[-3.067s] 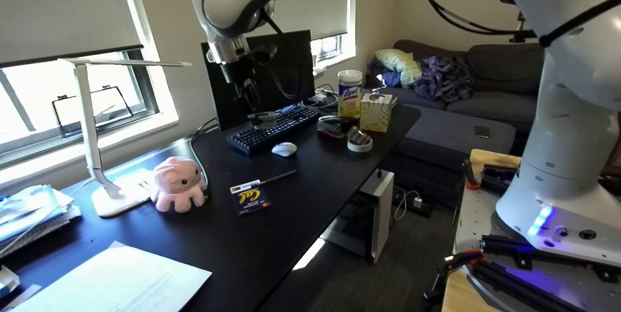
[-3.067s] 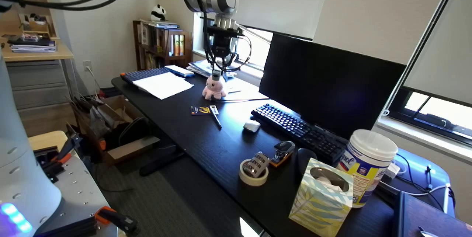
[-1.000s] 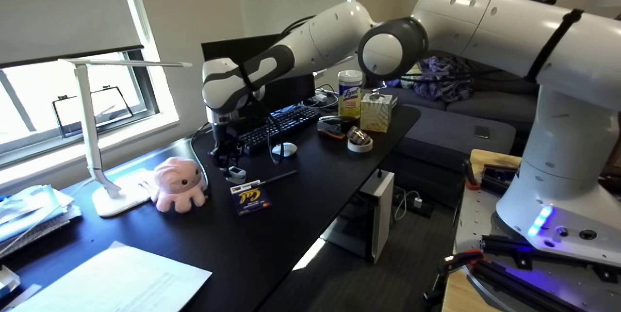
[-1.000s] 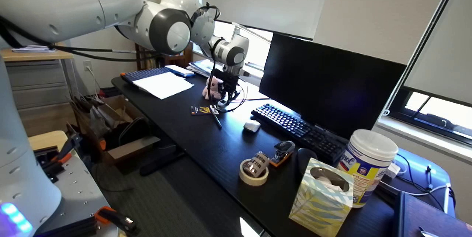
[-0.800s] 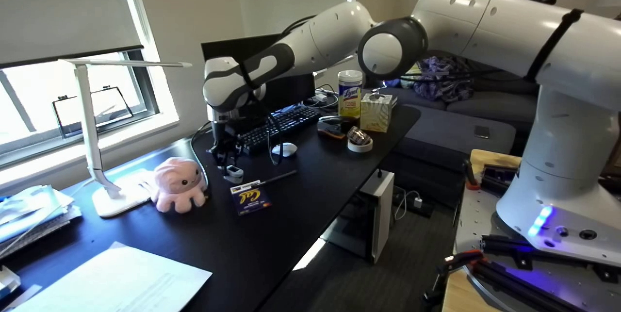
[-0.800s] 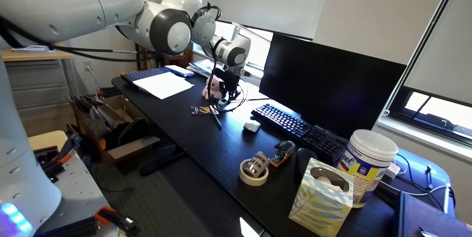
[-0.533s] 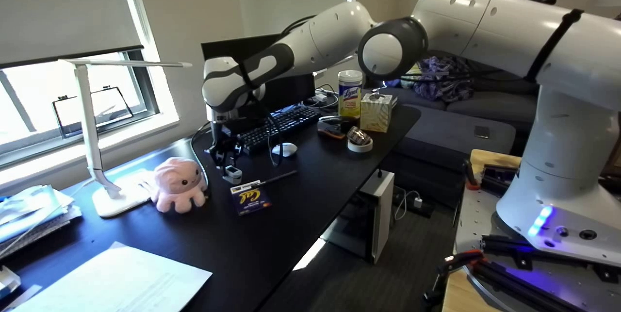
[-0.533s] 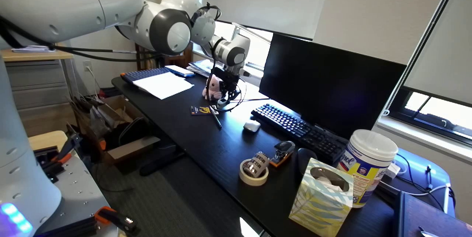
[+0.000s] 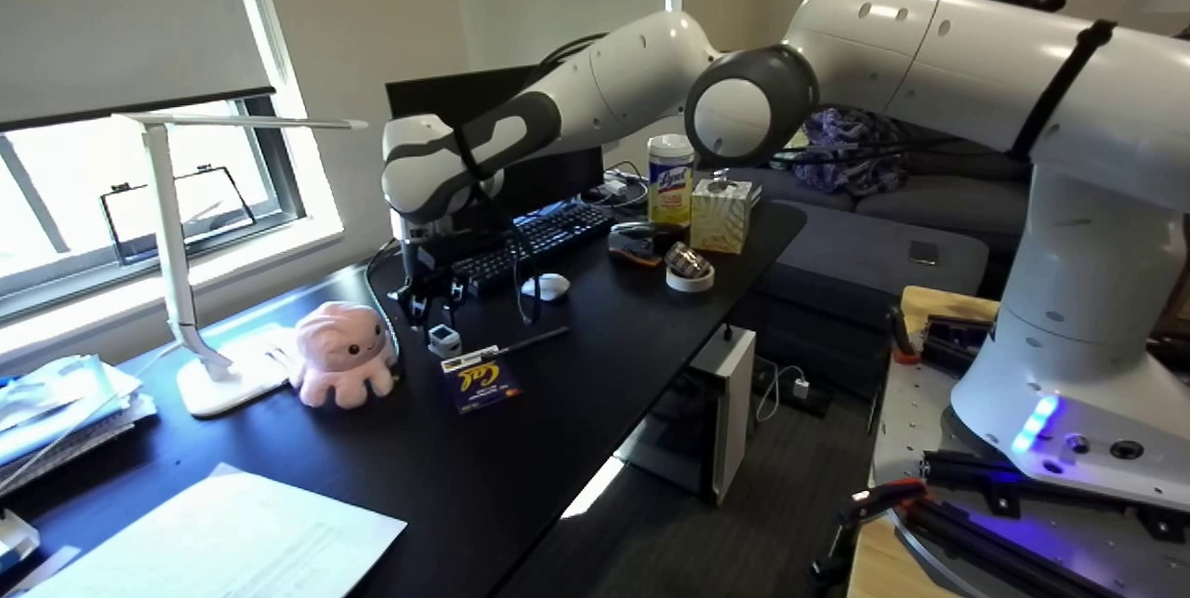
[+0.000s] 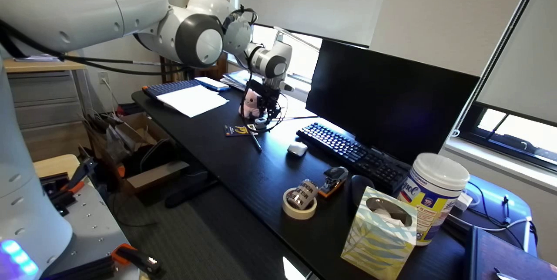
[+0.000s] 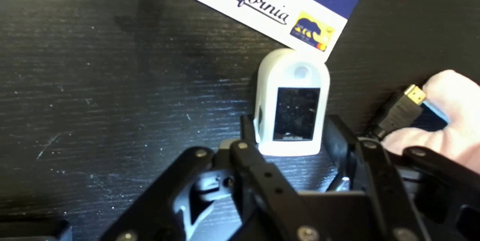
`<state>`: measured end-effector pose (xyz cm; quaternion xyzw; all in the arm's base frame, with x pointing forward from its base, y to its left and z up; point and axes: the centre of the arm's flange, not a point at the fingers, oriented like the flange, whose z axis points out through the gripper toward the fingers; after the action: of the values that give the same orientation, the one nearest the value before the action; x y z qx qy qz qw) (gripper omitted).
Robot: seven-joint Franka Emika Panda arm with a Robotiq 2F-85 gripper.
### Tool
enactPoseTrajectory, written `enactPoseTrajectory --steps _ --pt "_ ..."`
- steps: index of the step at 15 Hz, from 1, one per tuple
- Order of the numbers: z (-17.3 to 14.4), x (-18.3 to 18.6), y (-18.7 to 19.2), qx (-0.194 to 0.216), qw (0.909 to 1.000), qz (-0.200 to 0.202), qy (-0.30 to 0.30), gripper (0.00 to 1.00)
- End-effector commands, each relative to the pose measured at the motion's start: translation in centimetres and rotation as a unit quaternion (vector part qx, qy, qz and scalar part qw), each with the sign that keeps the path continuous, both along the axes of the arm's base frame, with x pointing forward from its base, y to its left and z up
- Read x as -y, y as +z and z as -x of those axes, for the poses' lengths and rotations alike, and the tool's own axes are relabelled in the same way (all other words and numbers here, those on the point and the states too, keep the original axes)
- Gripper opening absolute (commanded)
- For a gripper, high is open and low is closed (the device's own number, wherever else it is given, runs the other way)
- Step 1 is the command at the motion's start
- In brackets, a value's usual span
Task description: Put the pulse oximeter nest to the octopus plush toy
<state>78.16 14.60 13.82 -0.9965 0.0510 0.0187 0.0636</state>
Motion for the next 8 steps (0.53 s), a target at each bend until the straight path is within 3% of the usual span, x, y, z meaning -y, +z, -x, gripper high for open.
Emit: enactPoseTrajectory --steps 1,4,8 --pt "-2.6 -0.7 0.0 -0.001 0.9999 0.006 -0.012 0.81" --pt "-2.2 -0.9 1.0 0.008 0.9998 0.017 0.000 0.98" --pt "1.3 -0.9 6.0 -0.008 0.9960 0.058 0.067 1.00"
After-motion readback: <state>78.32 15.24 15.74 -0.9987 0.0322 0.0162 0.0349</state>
